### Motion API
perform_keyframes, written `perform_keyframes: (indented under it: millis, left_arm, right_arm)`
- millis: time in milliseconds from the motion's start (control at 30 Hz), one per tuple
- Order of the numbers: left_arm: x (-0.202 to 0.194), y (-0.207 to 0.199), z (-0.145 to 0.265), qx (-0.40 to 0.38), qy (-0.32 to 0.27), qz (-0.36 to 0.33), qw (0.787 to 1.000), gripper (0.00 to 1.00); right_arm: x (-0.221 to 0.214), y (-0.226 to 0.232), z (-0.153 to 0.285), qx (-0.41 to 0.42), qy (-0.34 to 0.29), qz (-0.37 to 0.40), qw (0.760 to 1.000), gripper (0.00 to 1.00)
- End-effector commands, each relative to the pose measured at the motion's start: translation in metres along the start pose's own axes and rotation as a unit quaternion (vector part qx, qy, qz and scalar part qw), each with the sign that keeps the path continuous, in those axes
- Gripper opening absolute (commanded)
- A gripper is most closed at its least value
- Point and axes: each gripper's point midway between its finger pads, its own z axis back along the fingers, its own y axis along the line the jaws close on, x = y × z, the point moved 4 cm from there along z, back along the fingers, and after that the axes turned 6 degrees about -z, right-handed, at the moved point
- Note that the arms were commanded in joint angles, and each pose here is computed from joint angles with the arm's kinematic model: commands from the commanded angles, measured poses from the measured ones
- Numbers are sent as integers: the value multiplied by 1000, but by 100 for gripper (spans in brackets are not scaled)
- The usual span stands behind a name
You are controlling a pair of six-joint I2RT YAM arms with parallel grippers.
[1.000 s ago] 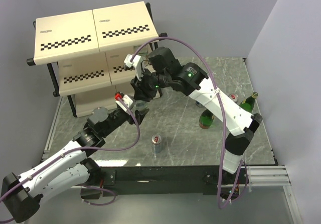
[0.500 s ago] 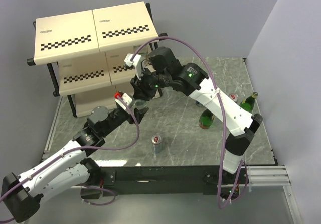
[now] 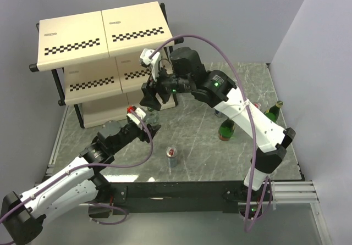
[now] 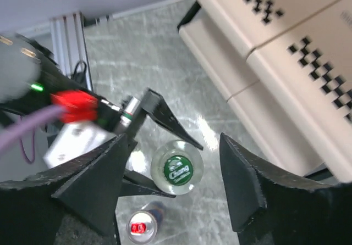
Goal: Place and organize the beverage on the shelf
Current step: Pick up the drink from the center of the board, then place the drink on the shelf.
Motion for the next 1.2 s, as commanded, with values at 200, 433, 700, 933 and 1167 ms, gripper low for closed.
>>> perform_keyframes:
  millis: [200, 433, 700, 933, 1167]
  left_arm:
    - [58, 9, 4, 21, -113, 5, 993, 0]
    - [70, 13, 2, 32, -116, 27, 992, 0]
    - [101, 36, 4, 102, -137, 56, 984, 0]
    - [128, 59, -5, 145, -139, 78, 977, 0]
    - [143, 84, -18, 159, -145, 82, 973, 0]
  right_arm:
    - [47, 7, 44, -3, -94, 20, 995, 75]
    - [41, -20, 86, -9, -122, 2, 992, 75]
    - [-18, -44, 124, -22, -126, -16, 992, 75]
    - [-71, -45, 137, -32, -141, -26, 989, 75]
    - [-100, -50, 146, -29, -175, -26, 984, 75]
